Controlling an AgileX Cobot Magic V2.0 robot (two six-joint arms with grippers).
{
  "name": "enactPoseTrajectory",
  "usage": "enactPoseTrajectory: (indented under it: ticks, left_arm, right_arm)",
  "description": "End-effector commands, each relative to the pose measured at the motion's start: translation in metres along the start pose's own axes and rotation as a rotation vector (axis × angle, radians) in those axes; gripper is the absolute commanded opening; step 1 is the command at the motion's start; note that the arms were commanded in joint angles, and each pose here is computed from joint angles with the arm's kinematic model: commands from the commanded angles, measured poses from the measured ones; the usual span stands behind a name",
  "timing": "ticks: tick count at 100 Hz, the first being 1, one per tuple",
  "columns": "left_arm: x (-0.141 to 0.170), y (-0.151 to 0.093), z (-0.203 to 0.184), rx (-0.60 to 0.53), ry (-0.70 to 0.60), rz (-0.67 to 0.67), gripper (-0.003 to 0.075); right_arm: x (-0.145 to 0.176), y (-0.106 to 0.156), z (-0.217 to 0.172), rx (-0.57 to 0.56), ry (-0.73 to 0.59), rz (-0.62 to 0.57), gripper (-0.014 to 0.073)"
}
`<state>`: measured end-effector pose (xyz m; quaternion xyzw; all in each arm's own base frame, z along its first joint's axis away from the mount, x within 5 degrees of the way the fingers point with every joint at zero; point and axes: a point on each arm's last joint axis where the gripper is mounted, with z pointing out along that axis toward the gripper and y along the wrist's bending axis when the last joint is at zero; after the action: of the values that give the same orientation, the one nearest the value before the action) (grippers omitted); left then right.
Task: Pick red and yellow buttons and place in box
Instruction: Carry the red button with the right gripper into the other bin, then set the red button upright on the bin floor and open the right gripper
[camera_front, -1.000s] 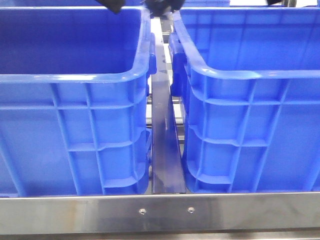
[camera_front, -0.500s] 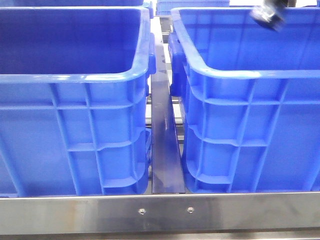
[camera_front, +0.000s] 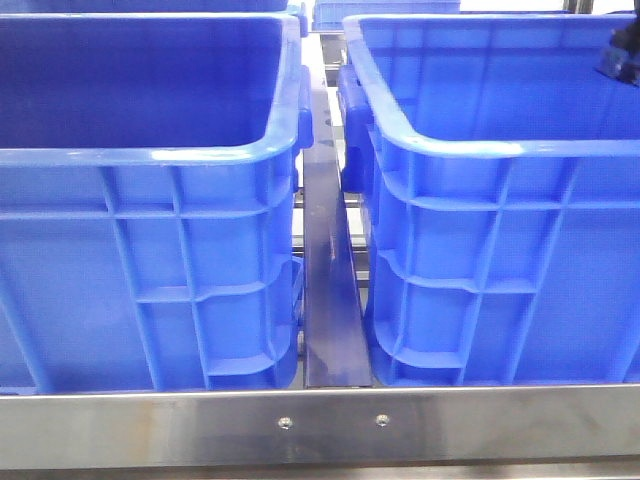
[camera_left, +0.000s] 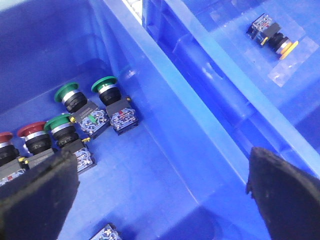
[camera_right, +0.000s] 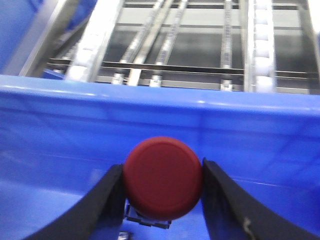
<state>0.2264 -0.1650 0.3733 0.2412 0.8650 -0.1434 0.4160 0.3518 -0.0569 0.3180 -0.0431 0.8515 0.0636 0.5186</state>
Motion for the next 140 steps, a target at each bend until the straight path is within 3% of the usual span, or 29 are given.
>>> enactPoseTrajectory:
  ticks: [1, 39, 89, 96, 115, 140]
  left_arm:
    - [-0.016, -0.001, -0.019, 0.01, -0.12, -0.008, 0.064]
    - [-0.016, -0.001, -0.019, 0.011, -0.122, -0.008, 0.064]
    - [-0.016, -0.001, -0.019, 0.011, -0.124, -0.008, 0.064]
    - [-0.016, -0.001, -0.019, 0.011, -0.124, -0.008, 0.064]
    - [-0.016, -0.001, -0.019, 0.011, -0.124, -0.008, 0.064]
    - [-0.016, -0.001, -0.019, 0.011, -0.124, -0.008, 0.0639]
  right_arm:
    - [-0.016, -0.002, -0.005, 0.05, -0.073, -0.04, 0.013]
    - [0.011, -0.006, 0.047, 0.144, -0.005, -0.077, 0.013]
    - [0.032, -0.007, 0.069, 0.103, 0.073, -0.061, 0.0137]
    - [0.033, -0.006, 0.069, 0.09, 0.079, -0.061, 0.0186]
    - [0.034, -0.005, 0.069, 0.075, 0.084, -0.06, 0.0433]
    - [0.032, -0.004, 0.068, 0.076, 0.078, -0.061, 0.0447]
